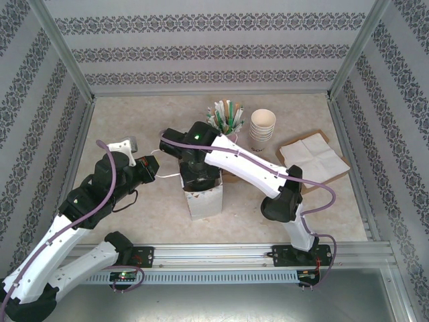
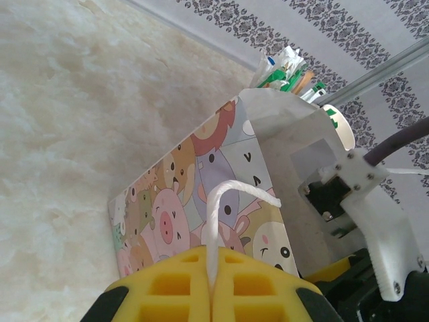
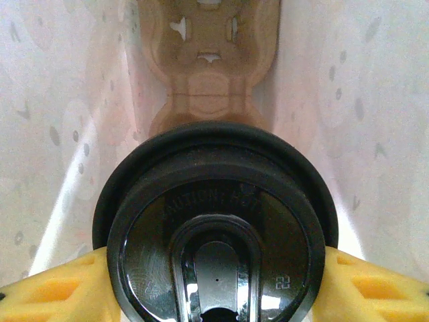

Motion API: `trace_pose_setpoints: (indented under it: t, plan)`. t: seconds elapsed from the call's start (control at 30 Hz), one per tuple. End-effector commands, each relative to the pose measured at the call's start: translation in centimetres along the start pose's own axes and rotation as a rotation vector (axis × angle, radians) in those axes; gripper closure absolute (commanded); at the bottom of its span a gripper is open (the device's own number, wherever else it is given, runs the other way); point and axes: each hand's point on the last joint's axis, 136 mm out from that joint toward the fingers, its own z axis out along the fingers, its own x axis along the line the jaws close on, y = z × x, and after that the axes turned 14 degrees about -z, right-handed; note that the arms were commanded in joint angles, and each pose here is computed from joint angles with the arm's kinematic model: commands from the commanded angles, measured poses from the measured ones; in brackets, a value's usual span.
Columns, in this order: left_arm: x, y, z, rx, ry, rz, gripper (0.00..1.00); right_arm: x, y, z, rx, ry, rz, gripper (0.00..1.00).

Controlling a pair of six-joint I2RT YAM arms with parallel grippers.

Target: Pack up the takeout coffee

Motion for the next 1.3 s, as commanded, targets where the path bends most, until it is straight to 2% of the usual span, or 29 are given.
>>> trace_pose_setpoints:
  t: [0.0,0.27,0.63,1.27]
  plan:
    - [0.5,-0.4,-0.2,0.006,0.014,-0.003,1.00,-1.6,-3.7,0.7,0.162,-0.089,0.007,0.55]
    - [0.8,-0.4,-0.2,0.004,0.026,0.000,1.00,-2.4,-4.1,1.4,0.153,-0.109,0.046,0.56]
    - [0.9,-0.8,0.1,0.020,0.029,-0.009,1.00,-2.3,-2.3,1.4,0.033,-0.060,0.084,0.56]
    - [1.1,-1.2,0.3,0.036,0.036,-0.022,1.00,-1.6,-1.7,4.1,0.026,-0.022,0.100,0.58]
